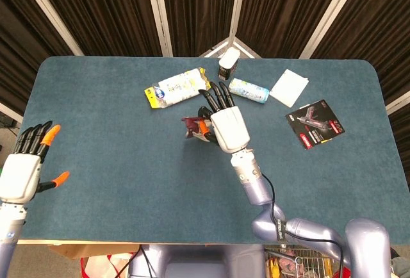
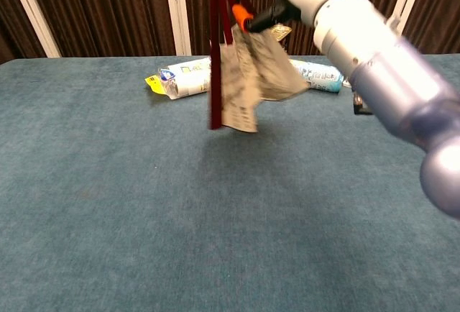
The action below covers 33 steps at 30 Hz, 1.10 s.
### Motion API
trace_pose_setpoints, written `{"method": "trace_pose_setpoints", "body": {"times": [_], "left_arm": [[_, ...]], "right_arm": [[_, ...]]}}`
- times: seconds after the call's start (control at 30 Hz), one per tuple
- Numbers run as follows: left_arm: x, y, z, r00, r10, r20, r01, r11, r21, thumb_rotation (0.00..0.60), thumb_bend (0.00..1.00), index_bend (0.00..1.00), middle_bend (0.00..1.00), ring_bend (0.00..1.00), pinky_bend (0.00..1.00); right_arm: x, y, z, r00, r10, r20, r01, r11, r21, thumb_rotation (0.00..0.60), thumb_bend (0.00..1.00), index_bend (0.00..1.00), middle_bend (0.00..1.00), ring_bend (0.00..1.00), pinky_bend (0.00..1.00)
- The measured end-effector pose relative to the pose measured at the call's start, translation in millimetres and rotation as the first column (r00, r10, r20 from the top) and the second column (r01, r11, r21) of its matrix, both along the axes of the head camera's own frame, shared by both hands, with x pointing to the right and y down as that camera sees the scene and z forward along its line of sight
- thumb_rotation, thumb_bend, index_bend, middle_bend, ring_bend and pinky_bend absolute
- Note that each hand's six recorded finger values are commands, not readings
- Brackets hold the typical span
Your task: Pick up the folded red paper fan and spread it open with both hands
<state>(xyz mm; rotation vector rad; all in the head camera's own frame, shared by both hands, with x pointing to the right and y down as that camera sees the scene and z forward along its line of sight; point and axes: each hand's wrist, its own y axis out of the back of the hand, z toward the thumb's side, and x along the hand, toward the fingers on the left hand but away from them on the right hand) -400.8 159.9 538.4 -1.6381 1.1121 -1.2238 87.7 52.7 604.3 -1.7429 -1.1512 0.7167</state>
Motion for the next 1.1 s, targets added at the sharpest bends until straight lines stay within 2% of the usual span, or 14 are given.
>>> {"method": "trace_pose_setpoints", "body": {"times": [0.13,0.27,0.43,0.5,0.87,1.0,1.1], "left_arm": [[23.1,-17.9,0.2,0.999,0.026,-0.038,-0.026,1.000,0.018,0.600,0.08,0.14,0.00,0.00,0.00],[45.7,-35.8,4.6,0.998,0.046,-0.036,-0.045,0.999,0.031,0.600,0.11,0.17,0.00,0.00,0.00],[82.8,-54.8,12.0,0.996,0.061,-0.058,-0.058,0.997,0.042,0.600,0.21,0.27,0.01,0.00,0.00],[95.8,-58.7,15.5,0.995,0.062,-0.075,-0.059,0.997,0.046,0.600,0.24,0.29,0.02,0.00,0.00],[153.7,-66.0,37.3,0.981,0.034,-0.189,-0.028,0.999,0.035,0.600,0.28,0.34,0.02,0.00,0.00],[170.5,-65.3,45.6,0.973,0.013,-0.229,-0.010,1.000,0.015,0.600,0.33,0.37,0.03,0.00,0.00],[182.9,-65.2,51.7,0.969,0.007,-0.245,-0.008,1.000,-0.001,0.600,0.34,0.38,0.03,0.00,0.00]], "right_arm": [[-0.5,-6.0,-12.0,1.000,0.000,-0.005,0.000,1.000,0.017,0.600,0.73,0.69,0.21,0.04,0.00],[-1.2,-9.1,-22.3,1.000,-0.006,-0.019,0.007,1.000,0.027,0.600,0.73,0.69,0.21,0.04,0.00],[-1.7,-13.9,-34.1,1.000,0.000,-0.027,0.001,0.999,0.036,0.600,0.73,0.69,0.21,0.04,0.00],[-2.8,-14.6,-37.9,1.000,-0.002,-0.029,0.003,0.999,0.042,0.600,0.74,0.70,0.21,0.04,0.00],[-1.9,-19.2,-49.5,0.999,0.018,-0.045,-0.016,0.999,0.047,0.600,0.75,0.70,0.21,0.04,0.00],[-3.5,-20.3,-54.5,0.999,0.018,-0.049,-0.015,0.999,0.053,0.600,0.76,0.70,0.21,0.04,0.00],[-4.8,-21.6,-59.0,0.999,0.016,-0.048,-0.014,0.998,0.059,0.600,0.76,0.70,0.21,0.04,0.00]]}}
